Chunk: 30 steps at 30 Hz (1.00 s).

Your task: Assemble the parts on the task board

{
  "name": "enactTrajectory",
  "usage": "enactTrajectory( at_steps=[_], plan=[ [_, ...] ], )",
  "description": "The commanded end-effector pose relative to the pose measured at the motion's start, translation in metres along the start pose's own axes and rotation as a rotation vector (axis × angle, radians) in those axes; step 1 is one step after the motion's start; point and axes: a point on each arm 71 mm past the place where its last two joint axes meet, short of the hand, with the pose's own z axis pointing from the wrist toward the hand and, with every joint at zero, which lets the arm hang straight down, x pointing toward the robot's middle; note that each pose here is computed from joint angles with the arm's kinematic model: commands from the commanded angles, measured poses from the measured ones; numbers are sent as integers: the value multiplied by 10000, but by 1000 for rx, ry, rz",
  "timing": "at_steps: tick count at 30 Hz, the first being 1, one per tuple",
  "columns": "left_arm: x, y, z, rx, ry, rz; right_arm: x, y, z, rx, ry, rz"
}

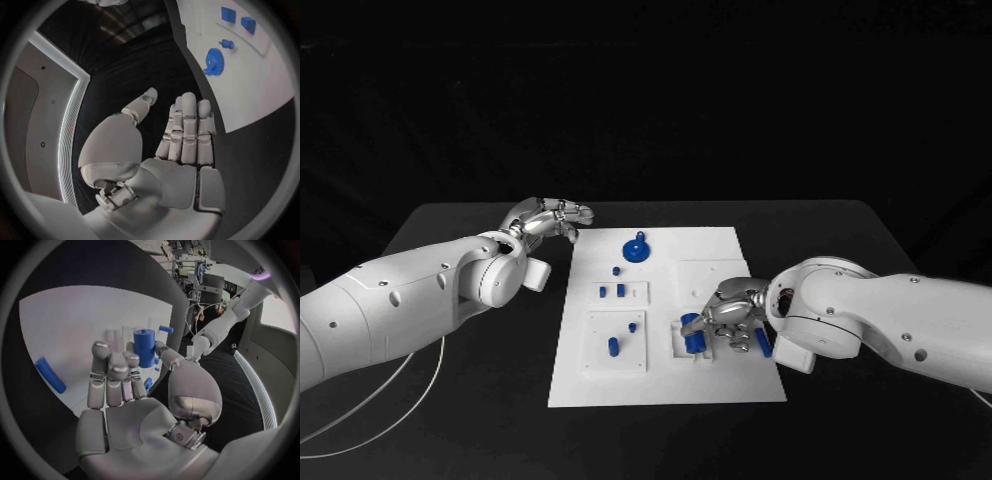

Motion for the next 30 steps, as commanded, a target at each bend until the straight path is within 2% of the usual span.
enactTrajectory(
  at_steps=[1,30],
  plan=[
    [-3,-19,1,13,8,-1,5,-1,15,6,10,-40],
    [-23,-24,-11,13,5,0,93,-11,118,27,32,-65]
  ],
)
